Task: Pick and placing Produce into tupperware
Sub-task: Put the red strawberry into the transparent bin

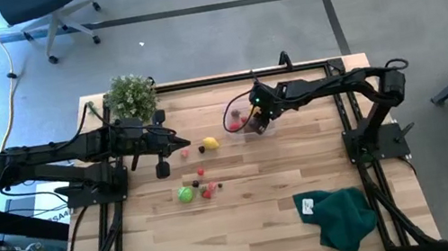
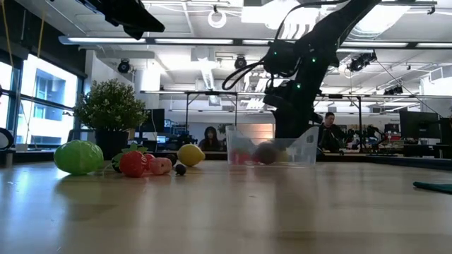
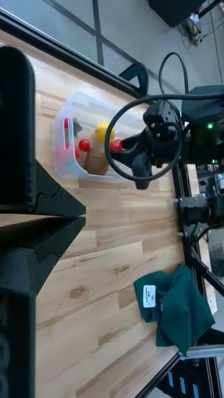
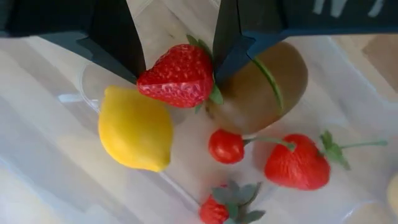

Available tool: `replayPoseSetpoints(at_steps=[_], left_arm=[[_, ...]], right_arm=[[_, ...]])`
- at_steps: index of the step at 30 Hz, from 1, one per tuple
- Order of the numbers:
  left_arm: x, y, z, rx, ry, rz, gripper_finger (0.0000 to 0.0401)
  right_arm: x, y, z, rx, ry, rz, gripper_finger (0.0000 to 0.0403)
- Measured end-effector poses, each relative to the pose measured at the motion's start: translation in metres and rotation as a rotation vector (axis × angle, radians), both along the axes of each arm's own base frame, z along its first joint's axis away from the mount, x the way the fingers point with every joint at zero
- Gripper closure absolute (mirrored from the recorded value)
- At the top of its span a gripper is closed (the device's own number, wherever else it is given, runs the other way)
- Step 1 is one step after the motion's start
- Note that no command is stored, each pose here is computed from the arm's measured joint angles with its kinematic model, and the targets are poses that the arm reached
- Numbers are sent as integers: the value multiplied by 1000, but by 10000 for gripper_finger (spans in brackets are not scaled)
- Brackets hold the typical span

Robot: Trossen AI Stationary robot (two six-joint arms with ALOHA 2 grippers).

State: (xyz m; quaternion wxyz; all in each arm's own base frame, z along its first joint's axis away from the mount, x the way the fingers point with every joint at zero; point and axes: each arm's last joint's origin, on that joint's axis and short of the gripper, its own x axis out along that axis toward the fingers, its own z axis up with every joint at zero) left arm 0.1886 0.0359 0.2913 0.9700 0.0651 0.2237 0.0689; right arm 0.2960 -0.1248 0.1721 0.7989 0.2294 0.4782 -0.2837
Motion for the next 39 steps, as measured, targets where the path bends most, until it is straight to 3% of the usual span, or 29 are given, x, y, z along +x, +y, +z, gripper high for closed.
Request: replayPoseSetpoints(at_steps=[6,15,28,39], left_arm=[[0,0,0,0,1,0,396],[0,0,0,0,0,0,396],[0,0,0,0,0,0,396],[0,0,0,0,1,0,396]], right_arm=[[-2,1,-1,-40,58,183,236],[-9,4,-4,-75,172,353,236],[-8,4,-4,-90,173,376,235],[-8,3,-4,-100,174,375,205]])
